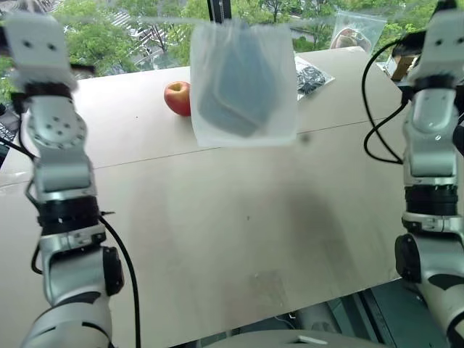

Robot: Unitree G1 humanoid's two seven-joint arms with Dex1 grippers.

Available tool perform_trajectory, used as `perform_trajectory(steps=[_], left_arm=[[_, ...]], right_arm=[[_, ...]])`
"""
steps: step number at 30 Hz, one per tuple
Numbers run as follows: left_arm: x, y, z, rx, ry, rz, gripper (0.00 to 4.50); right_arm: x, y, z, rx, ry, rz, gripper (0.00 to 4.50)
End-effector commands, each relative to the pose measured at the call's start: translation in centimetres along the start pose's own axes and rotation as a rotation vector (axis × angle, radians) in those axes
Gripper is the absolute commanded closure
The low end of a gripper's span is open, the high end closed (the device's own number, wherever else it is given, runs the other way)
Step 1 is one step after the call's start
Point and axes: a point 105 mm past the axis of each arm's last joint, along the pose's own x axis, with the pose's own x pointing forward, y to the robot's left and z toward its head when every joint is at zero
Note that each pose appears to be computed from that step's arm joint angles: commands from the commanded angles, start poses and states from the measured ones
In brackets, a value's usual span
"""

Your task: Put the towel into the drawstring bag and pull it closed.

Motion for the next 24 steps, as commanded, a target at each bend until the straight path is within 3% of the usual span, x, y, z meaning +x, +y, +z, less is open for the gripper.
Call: perform_trajectory(steps=[1,4,8,11,14,16,20,24], left_arm=[[1.1,2.9,3.3,0.018,-0.116,0.081,4.45],[0.6,1.3,1.8,-0.009,-0.059,0.018,4.45],[0.7,2.9,4.3,0.016,-0.167,0.084,4.45],[0.5,2.0,2.2,0.005,-0.085,0.043,4.45],[-0.1,2.6,1.3,0.026,-0.065,0.061,4.45],[-0.6,3.3,0.7,0.045,-0.047,0.084,4.45],[-3.9,4.1,-2.9,0.034,0.095,0.134,4.45],[-8.0,5.4,-6.4,0.004,0.278,0.246,4.45]], right_arm=[[1.3,-3.6,4.7,-0.021,-0.185,-0.140,4.50],[0.7,-1.0,2.3,-0.028,-0.104,-0.015,4.50],[1.2,-3.1,4.7,0.000,-0.193,-0.127,4.50],[0.9,-1.3,2.4,-0.009,-0.106,-0.036,4.50],[-0.1,-1.3,0.8,-0.016,-0.074,-0.032,4.50],[-0.7,-2.4,-0.6,-0.043,-0.034,-0.065,4.50],[-3.1,-5.5,-6.5,-0.021,0.209,-0.208,4.50],[-5.1,-7.3,-9.2,-0.008,0.329,-0.309,4.50]])
